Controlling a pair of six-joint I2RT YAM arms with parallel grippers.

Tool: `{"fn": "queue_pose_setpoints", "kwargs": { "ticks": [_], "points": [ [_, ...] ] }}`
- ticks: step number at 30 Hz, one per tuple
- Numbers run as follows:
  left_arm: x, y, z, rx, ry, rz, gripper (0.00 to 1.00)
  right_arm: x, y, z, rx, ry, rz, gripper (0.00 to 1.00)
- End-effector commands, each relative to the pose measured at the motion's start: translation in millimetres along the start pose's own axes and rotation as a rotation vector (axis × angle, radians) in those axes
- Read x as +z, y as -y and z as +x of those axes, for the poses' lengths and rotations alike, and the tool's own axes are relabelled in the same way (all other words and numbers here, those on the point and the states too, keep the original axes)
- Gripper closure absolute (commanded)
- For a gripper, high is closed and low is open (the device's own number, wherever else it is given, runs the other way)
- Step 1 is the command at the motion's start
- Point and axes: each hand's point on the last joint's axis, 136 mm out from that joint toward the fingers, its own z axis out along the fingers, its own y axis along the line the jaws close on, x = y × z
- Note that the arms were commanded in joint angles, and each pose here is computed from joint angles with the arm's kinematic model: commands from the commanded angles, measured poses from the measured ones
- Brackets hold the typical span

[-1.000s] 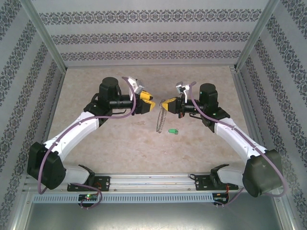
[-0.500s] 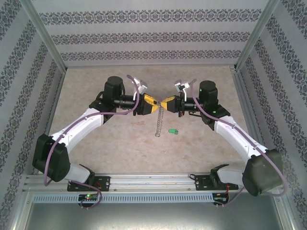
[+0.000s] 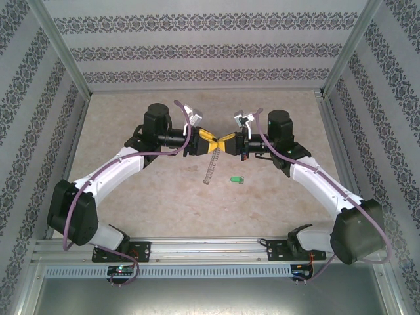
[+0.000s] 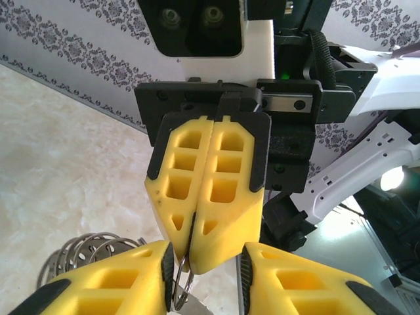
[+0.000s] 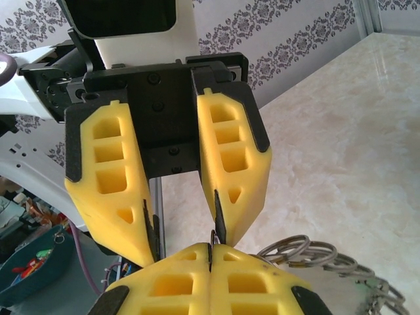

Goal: Put the keys on the keyring

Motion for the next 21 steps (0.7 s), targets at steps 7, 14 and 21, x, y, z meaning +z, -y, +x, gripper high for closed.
{"fn": "queue_pose_setpoints", "kwargs": {
  "ticks": [7,14,21],
  "points": [
    [-3.4,7.8,-4.8,0.037,0.014,0.042,0.62,-3.6,-6.2,-18.8,-0.071,0.034,-0.001,1.0],
    [-4.0,6.8,-0.9,0.029,0.01,0.045,0.64,-7.3,-7.0,-20.2,-0.074,0.043,0.001,1.0],
    [-5.6,-3.0,2.6,0.026,0.02,-0.003,0.55,-9.3,-13.0,-19.8,-0.079,0.046,-0.014,1.0]
  ]
}}
